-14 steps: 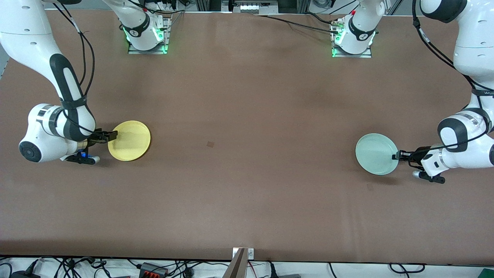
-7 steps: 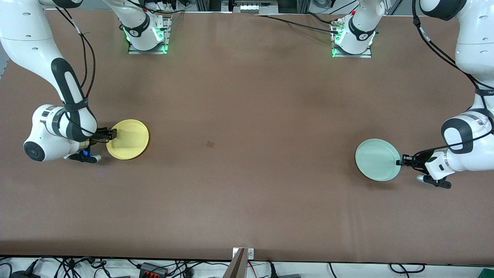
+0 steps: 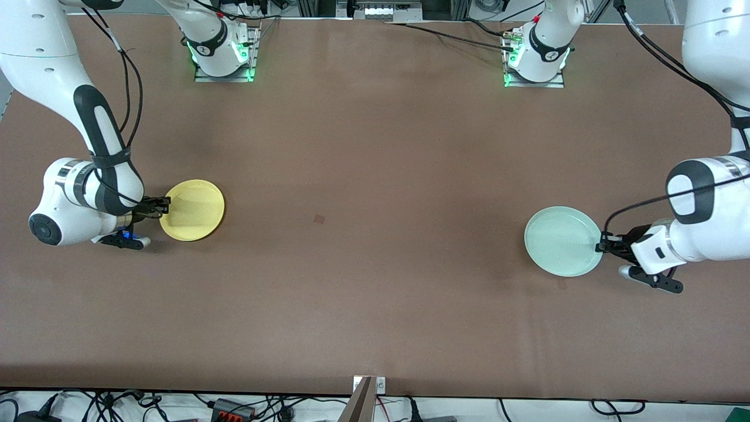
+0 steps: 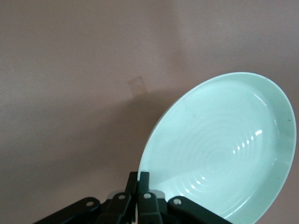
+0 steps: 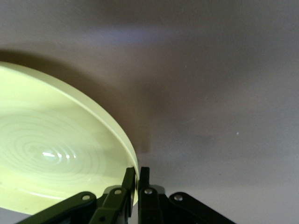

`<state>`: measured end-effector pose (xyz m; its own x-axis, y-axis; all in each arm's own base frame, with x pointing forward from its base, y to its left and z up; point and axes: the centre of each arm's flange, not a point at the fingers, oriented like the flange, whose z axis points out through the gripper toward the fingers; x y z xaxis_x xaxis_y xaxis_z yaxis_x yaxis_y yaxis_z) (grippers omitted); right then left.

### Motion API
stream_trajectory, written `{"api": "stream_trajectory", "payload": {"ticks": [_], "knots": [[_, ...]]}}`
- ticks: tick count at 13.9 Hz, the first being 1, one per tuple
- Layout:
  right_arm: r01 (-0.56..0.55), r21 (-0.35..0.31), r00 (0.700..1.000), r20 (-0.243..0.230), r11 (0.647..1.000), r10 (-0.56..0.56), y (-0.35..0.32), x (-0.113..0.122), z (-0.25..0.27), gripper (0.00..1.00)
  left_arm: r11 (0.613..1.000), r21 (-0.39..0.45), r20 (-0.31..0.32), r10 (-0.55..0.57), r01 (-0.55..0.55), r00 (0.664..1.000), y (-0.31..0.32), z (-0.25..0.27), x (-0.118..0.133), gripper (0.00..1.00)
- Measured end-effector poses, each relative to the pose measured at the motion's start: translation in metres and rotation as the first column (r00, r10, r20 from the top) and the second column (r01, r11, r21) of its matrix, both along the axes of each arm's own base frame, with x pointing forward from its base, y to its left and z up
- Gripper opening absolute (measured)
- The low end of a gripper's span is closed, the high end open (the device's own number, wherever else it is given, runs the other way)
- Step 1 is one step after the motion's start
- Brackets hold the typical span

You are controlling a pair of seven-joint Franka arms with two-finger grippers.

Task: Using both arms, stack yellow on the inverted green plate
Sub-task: 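Lift the green plate with the left gripper and flip it upside down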

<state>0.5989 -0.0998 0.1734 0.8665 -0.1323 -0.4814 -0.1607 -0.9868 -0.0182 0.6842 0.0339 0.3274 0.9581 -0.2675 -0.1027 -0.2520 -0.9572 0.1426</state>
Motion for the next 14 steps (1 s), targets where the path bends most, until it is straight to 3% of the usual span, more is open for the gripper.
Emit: {"api": "stream_trajectory", "payload": {"ticks": [4, 7, 10, 14], "knots": [[-0.029, 0.024, 1.0, 0.006, 0.999, 0.029, 0.018, 0.025, 0.07, 0.03, 0.984, 0.174, 0.041, -0.03, 0.022, 0.999, -0.106, 0.04, 0.0, 0.03], [-0.058, 0.094, 0.997, 0.052, 0.994, 0.054, 0.072, 0.049, 0.126, 0.03, 0.942, 0.331, 0.073, -0.083, 0.055, 0.994, -0.194, 0.053, -0.016, 0.03], [-0.067, 0.115, 0.996, 0.063, 0.991, 0.061, 0.11, 0.053, 0.131, 0.03, 0.846, 0.53, 0.118, -0.135, 0.053, 0.984, -0.285, 0.052, -0.051, 0.03], [-0.066, 0.104, 0.996, 0.071, 0.992, 0.059, 0.131, 0.057, 0.135, 0.03, 0.691, 0.722, 0.264, -0.222, -0.04, 0.939, -0.402, 0.037, -0.117, 0.03]]}}
